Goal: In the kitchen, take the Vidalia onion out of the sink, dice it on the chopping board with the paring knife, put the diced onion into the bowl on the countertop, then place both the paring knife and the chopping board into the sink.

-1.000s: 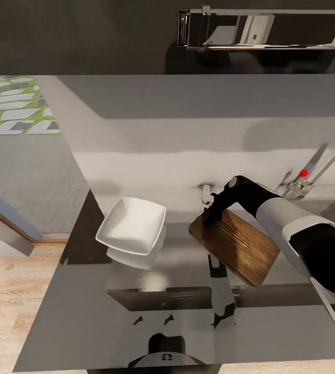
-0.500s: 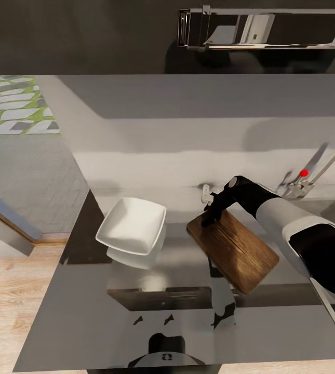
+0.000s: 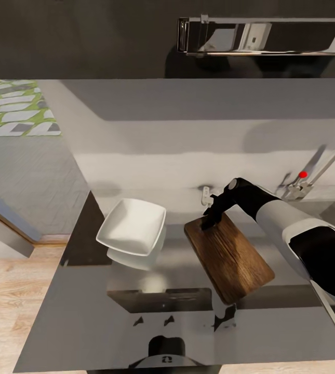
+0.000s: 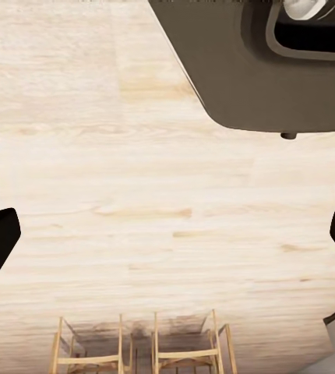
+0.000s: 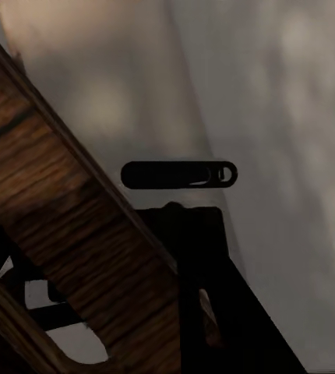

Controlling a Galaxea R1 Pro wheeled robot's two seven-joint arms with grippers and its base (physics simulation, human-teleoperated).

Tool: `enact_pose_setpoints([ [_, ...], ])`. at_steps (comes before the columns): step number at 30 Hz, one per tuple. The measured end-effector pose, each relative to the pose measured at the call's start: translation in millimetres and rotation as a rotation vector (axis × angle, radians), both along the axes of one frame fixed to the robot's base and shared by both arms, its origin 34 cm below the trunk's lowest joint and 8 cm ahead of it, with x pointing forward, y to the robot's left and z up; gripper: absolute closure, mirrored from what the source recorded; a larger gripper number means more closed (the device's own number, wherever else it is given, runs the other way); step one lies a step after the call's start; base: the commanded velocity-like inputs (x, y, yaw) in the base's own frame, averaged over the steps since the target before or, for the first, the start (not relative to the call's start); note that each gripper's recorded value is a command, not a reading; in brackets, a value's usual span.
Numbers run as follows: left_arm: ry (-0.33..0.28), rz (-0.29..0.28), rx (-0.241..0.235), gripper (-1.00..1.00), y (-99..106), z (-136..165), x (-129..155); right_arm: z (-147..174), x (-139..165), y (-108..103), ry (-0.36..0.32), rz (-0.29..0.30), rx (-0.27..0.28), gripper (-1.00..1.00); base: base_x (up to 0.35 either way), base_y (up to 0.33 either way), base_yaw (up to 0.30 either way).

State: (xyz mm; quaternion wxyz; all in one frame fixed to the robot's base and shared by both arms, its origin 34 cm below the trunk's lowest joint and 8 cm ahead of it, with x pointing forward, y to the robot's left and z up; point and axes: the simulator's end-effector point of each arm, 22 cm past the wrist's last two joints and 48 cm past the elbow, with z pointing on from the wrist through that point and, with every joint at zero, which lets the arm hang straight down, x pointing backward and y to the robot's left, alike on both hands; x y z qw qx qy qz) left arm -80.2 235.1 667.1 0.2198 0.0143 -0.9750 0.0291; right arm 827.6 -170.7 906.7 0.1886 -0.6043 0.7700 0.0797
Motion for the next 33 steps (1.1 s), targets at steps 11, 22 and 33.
enact_pose_setpoints([
  [11, -0.017, 0.0, -0.001, -1.0, 0.1, -3.2, 5.9, 7.8, -1.5, -3.4, -0.005, -0.001, -0.01, 1.0, 0.0, 0.0, 0.0],
  [22, -0.034, 0.0, -0.001, -1.0, 0.1, -6.3, 11.8, 20.2, 0.0, -3.4, -0.022, -0.002, -0.01, 1.0, -0.007, 0.0, 0.0],
  [33, -0.051, 0.002, -0.004, -1.0, -1.3, -9.3, 18.0, 32.1, 1.2, -3.5, -0.038, -0.002, -0.01, 1.0, -0.229, 0.0, 0.0],
])
